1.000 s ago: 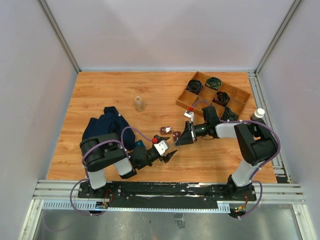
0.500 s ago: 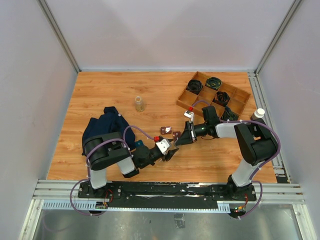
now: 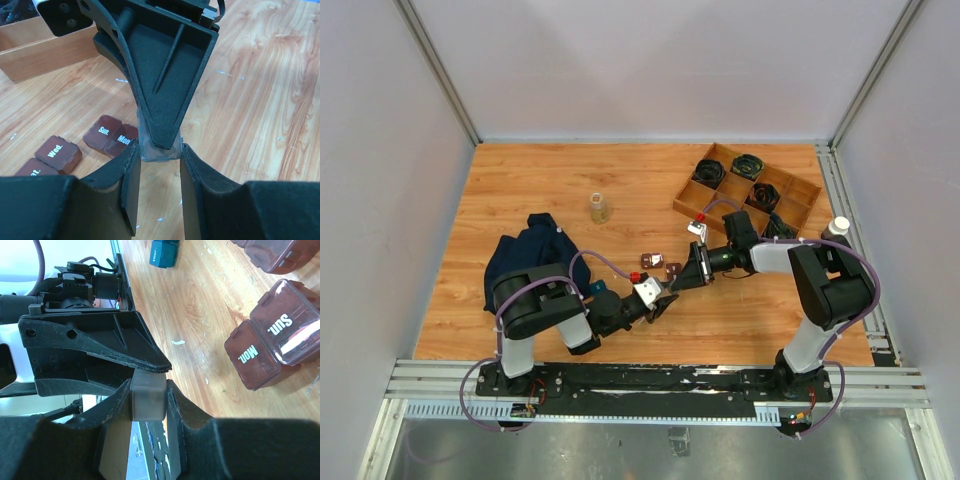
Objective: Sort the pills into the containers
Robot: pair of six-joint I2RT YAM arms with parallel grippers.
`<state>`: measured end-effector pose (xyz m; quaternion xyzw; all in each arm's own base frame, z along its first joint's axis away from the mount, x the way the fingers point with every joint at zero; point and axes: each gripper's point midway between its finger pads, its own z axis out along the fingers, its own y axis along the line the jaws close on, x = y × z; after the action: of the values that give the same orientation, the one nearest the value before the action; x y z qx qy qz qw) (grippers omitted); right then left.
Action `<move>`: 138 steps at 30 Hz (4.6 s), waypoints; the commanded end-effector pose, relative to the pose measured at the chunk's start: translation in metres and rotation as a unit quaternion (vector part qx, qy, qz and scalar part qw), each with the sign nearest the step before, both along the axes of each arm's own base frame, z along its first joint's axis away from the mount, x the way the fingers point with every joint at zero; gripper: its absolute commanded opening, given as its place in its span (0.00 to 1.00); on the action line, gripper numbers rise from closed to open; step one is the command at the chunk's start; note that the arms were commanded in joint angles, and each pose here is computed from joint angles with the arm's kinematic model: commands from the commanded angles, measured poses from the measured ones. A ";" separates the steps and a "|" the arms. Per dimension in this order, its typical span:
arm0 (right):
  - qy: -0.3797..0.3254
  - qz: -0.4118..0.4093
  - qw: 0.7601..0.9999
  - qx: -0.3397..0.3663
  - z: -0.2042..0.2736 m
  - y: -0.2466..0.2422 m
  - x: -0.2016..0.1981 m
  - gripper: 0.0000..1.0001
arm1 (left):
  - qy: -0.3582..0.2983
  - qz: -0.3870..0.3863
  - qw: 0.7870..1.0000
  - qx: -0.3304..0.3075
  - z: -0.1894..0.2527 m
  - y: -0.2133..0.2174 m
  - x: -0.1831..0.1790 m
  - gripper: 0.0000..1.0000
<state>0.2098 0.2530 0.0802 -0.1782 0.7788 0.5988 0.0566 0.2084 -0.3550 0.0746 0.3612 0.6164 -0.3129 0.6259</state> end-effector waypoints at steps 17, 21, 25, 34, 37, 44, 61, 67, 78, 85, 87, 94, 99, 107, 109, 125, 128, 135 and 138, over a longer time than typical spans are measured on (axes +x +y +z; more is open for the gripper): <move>-0.073 -0.025 0.997 -0.027 0.020 -0.034 0.029 0.66 | -0.036 -0.057 0.996 -0.066 0.033 -0.013 -0.018 0.13; -0.116 -0.059 0.991 -0.017 0.042 -0.060 0.046 0.67 | 0.004 -0.078 0.995 -0.057 0.020 -0.018 -0.025 0.13; -0.203 -0.047 0.978 -0.025 0.065 -0.077 0.052 0.67 | 0.047 -0.096 0.994 -0.023 -0.001 -0.027 -0.031 0.13; -0.391 0.010 0.920 -0.029 0.098 -0.085 0.039 0.69 | 0.100 -0.105 0.988 0.047 -0.038 -0.037 -0.031 0.13; -0.448 0.032 0.893 -0.019 0.102 -0.085 0.030 0.70 | 0.108 -0.105 0.987 0.062 -0.046 -0.040 -0.031 0.14; -0.616 0.108 0.781 -0.009 0.090 -0.089 0.008 0.90 | 0.118 -0.078 0.987 0.078 -0.052 -0.040 -0.021 0.26; -0.670 0.311 0.674 0.012 0.016 -0.098 -0.026 0.96 | 0.118 -0.076 0.988 0.070 -0.038 -0.035 -0.025 0.56; -0.645 0.332 0.688 -0.019 -0.004 -0.089 -0.022 0.93 | 0.120 -0.086 0.989 0.029 -0.009 -0.026 -0.036 0.59; -0.589 0.350 0.719 -0.119 -0.047 -0.066 -0.026 0.86 | 0.244 -0.046 0.966 -0.075 0.038 0.010 -0.037 0.51; -0.574 0.342 0.728 -0.154 -0.057 -0.055 -0.015 0.80 | 0.235 -0.045 0.965 -0.108 0.054 0.022 -0.038 0.41; -0.567 0.342 0.733 -0.157 -0.059 -0.054 -0.013 0.76 | 0.232 -0.047 0.965 -0.116 0.054 0.025 -0.040 0.37; -0.556 0.339 0.740 -0.168 -0.057 -0.052 -0.008 0.64 | 0.253 -0.064 0.951 -0.168 0.059 0.020 -0.044 0.09; -0.556 0.345 0.738 -0.165 -0.056 -0.051 -0.010 0.59 | 0.277 -0.082 0.940 -0.183 0.051 0.005 -0.044 0.01; -0.553 0.358 0.732 -0.176 -0.061 -0.050 -0.011 0.54 | 0.292 -0.066 0.933 -0.200 0.039 -0.005 -0.031 0.00; -0.552 0.360 0.730 -0.178 -0.062 -0.049 -0.010 0.53 | 0.301 -0.056 0.931 -0.200 0.033 -0.008 -0.028 0.00; -0.536 0.370 0.737 -0.179 -0.065 -0.050 -0.013 0.31 | 0.346 -0.015 0.911 -0.223 0.010 -0.015 -0.012 0.00; -0.535 0.370 0.738 -0.179 -0.065 -0.050 -0.014 0.28 | 0.355 -0.012 0.906 -0.231 0.010 -0.016 -0.010 0.00; -0.535 0.370 0.739 -0.179 -0.065 -0.050 -0.014 0.27 | 0.367 -0.012 0.901 -0.233 0.010 -0.020 -0.010 0.00; -0.533 0.369 0.740 -0.180 -0.065 -0.050 -0.013 0.26 | 0.372 -0.014 0.900 -0.228 0.010 -0.022 -0.010 0.00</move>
<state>0.2017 0.2048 0.0195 -0.7459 0.5828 0.2301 0.2259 0.1921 -0.3720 0.0695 0.0832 0.7264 -0.5511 0.4021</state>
